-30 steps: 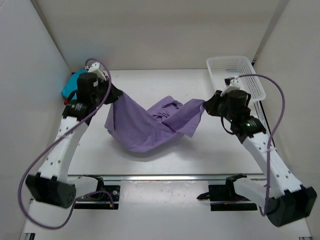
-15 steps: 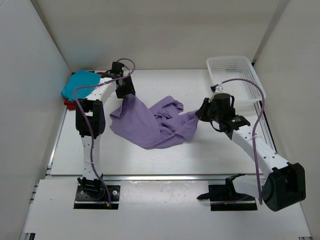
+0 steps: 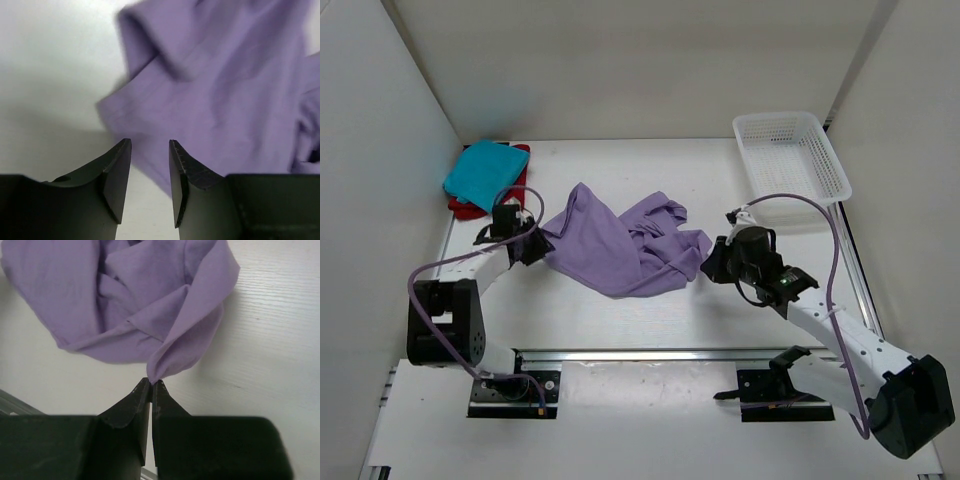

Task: Fold and stack the t-shirts
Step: Flatten out the tshirt

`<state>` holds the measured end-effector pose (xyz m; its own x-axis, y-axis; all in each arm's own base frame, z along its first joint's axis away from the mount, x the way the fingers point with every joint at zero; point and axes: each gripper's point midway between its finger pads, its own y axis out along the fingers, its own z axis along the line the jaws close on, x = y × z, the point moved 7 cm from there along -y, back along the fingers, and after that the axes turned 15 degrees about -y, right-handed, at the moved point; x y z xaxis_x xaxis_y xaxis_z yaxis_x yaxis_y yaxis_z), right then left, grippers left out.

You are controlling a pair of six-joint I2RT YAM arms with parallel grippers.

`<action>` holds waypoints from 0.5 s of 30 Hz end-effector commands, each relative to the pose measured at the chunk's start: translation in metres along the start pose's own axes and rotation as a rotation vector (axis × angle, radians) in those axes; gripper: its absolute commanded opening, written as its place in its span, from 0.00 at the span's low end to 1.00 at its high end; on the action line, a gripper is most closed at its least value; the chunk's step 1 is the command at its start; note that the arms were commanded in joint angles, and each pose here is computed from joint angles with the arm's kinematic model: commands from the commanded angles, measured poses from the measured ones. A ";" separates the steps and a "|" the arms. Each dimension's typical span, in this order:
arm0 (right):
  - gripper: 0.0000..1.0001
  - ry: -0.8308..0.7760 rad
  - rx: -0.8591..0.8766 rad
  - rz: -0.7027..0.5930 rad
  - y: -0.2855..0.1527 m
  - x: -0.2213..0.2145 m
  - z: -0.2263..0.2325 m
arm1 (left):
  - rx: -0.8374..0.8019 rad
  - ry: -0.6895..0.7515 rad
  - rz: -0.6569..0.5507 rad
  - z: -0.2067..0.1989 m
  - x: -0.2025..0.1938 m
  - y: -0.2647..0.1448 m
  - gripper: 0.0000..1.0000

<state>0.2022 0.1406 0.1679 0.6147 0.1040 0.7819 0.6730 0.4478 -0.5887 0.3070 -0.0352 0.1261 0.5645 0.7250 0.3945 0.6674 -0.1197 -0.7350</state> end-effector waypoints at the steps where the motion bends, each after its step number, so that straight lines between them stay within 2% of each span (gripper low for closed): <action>1: 0.00 -0.017 0.017 -0.065 -0.004 0.008 0.006 | 0.003 -0.074 -0.013 0.019 -0.004 0.010 0.47; 5: 0.00 -0.008 0.045 -0.080 -0.007 0.006 0.007 | 0.032 -0.131 -0.016 0.032 -0.009 0.017 0.45; 10: 0.00 -0.019 0.063 -0.089 -0.009 0.004 0.011 | 0.039 -0.191 -0.078 0.044 -0.002 0.020 0.46; 15: 0.00 -0.021 0.087 -0.092 -0.009 0.003 0.013 | 0.031 -0.204 -0.061 0.042 -0.004 0.029 0.45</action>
<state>0.1908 0.1434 0.1692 0.5867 0.1003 0.8035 0.6699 0.4974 -0.5512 0.2923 -0.0137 0.0745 0.4465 0.8406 0.3067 0.6388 -0.0595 -0.7670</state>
